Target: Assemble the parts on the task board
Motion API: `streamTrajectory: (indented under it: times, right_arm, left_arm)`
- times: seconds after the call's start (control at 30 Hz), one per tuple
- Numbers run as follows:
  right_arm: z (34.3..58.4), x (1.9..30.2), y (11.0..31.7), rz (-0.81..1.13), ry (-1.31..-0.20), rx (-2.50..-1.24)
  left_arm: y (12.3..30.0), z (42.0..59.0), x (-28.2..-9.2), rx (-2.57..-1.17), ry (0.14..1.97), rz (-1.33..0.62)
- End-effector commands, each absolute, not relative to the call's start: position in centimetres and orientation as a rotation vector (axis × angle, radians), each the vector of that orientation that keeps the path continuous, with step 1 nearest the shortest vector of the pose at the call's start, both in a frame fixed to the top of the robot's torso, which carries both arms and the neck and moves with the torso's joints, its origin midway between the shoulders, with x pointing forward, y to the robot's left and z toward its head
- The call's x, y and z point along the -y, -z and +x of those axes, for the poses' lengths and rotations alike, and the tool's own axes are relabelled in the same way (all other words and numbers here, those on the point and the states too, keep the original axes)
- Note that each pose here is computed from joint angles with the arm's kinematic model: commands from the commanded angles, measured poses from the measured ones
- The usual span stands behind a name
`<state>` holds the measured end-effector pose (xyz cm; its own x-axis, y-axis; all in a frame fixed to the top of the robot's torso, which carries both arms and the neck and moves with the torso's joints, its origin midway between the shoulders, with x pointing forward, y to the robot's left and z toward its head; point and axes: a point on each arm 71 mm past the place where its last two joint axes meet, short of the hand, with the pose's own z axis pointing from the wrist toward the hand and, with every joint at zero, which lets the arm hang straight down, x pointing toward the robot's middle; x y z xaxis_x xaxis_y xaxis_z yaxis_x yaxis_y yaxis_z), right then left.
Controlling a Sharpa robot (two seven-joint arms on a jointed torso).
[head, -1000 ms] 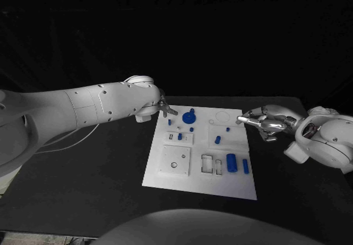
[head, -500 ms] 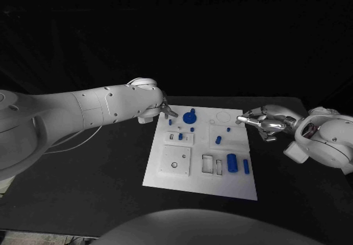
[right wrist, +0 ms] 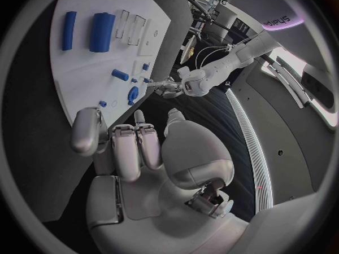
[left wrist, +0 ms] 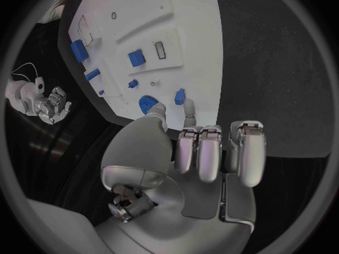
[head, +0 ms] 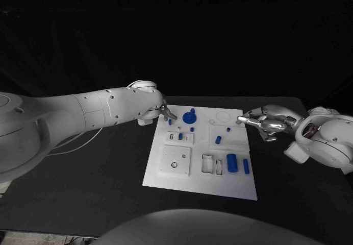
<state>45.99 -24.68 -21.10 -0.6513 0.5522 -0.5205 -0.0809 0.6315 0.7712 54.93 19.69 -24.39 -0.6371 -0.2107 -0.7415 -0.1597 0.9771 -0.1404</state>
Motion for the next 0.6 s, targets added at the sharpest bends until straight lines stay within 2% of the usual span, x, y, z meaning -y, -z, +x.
streamTrajectory:
  times: [0.03, 0.6]
  right_arm:
    - [45.84, 24.52, 21.15, 0.356, -1.042, -2.083]
    - [45.8, 24.56, 21.19, 0.357, -1.038, -2.089]
  left_arm:
    - [24.44, 54.83, -19.24, -2.283, 0.096, -0.229]
    - [25.04, 54.71, -19.13, -2.299, 0.106, -0.223]
